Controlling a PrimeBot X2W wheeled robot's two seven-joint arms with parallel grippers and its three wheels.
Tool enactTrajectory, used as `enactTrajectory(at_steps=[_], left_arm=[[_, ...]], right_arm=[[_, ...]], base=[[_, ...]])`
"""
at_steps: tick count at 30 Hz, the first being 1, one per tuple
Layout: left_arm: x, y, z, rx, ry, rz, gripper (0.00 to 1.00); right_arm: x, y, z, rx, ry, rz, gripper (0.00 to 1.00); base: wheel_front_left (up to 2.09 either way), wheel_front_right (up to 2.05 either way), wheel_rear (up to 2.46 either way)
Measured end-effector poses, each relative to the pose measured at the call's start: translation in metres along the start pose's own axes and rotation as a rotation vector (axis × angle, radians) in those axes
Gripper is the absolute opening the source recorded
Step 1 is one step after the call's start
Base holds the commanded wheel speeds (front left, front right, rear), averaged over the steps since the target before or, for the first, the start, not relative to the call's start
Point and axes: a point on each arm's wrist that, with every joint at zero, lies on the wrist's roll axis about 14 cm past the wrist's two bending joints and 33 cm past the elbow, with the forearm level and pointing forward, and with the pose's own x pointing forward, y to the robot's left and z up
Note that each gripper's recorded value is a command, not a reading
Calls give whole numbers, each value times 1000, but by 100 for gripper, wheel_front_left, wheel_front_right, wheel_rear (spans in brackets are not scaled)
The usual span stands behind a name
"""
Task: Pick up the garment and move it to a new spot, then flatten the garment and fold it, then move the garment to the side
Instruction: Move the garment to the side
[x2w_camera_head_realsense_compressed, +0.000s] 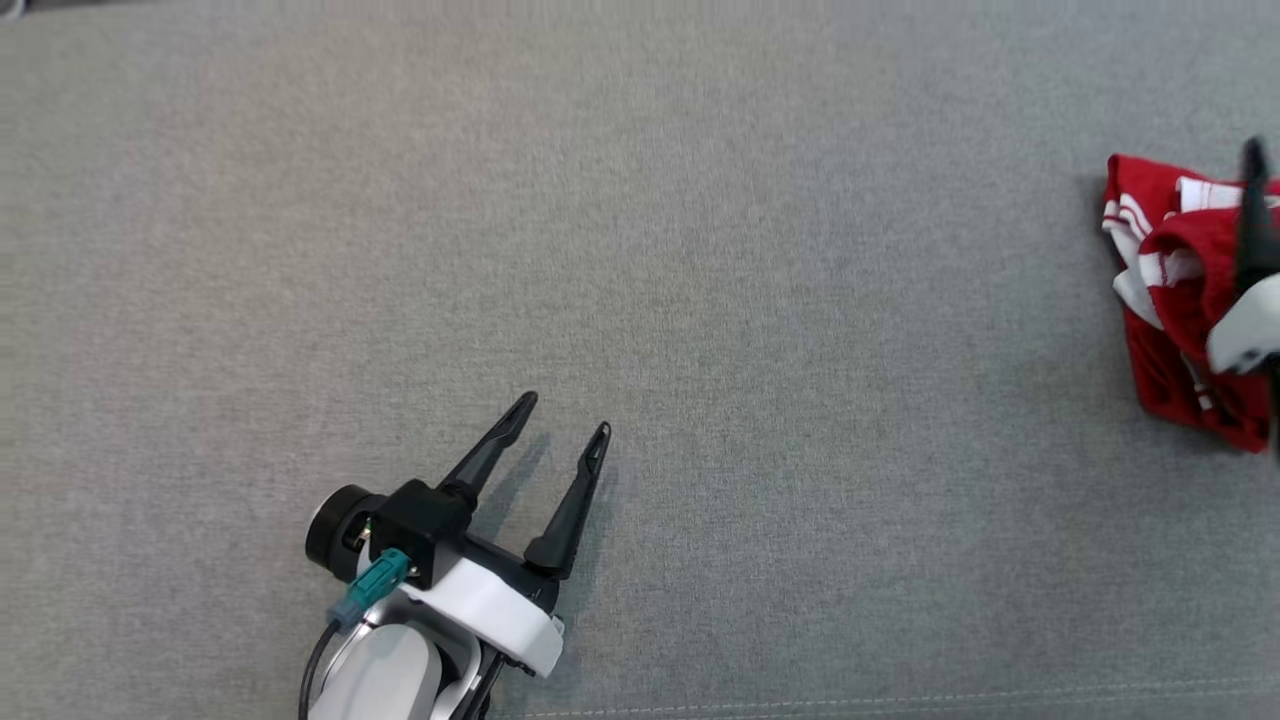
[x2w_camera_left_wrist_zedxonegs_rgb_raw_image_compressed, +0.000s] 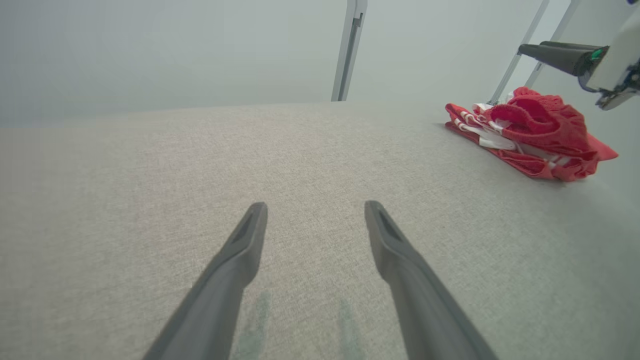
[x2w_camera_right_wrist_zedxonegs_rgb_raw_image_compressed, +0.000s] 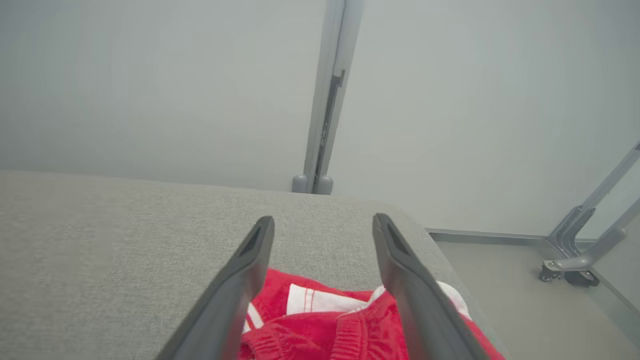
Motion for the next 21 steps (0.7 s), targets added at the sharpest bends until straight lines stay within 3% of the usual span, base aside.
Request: enactTrajectory(at_steps=[8, 21], left_arm=[[-28, 19, 25, 19, -59, 106, 100], [-84, 38, 48, 60, -132, 254, 100]], right_arm=[[-48, 51, 12, 70, -78, 119, 100], [-118, 84, 1, 164, -77, 175, 100]], base=[[0, 0, 0], [0, 0, 0]])
